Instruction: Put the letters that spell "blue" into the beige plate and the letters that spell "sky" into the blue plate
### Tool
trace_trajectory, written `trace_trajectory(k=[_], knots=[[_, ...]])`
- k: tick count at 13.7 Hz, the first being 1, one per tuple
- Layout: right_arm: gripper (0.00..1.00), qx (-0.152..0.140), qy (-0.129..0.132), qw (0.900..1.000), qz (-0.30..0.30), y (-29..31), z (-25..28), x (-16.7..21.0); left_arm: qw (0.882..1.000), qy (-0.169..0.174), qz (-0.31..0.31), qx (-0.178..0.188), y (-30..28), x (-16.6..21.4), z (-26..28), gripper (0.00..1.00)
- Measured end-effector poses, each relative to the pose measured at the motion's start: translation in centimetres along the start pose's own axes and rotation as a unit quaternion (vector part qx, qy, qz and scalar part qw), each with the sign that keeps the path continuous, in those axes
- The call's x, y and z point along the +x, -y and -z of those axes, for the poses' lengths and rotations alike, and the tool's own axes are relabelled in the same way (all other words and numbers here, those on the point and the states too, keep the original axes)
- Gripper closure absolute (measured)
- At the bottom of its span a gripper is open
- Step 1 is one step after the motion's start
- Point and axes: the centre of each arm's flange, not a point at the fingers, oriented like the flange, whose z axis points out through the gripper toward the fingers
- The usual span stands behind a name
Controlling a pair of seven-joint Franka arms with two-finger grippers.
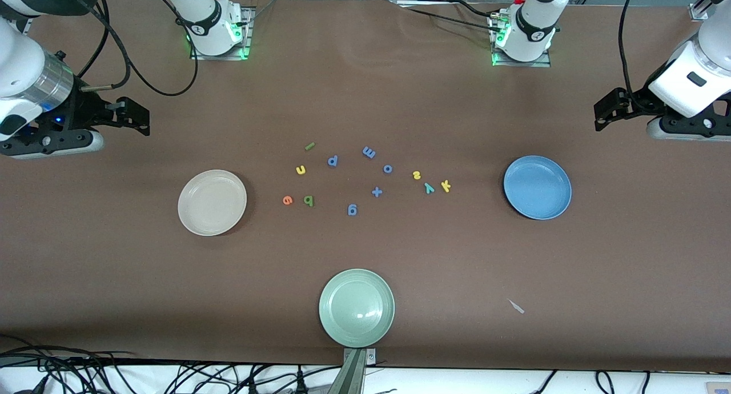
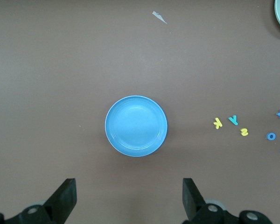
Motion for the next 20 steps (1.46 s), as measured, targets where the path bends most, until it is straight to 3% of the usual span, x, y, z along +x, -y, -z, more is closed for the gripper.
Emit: trace_trajectory(k=[15,20], knots=[[0.00,0.000,0.000,1.000,0.001,0.1,0.0,0.0,1.000,0.000,0.001,0.000,0.1,0.0,0.0,0.00],[0.00,0.030,0.010,0.999,0.005,1.3,-1.3,0.3,1.000,0.009,-0.007,0.000,-0.8,0.4,-0.9,0.00]])
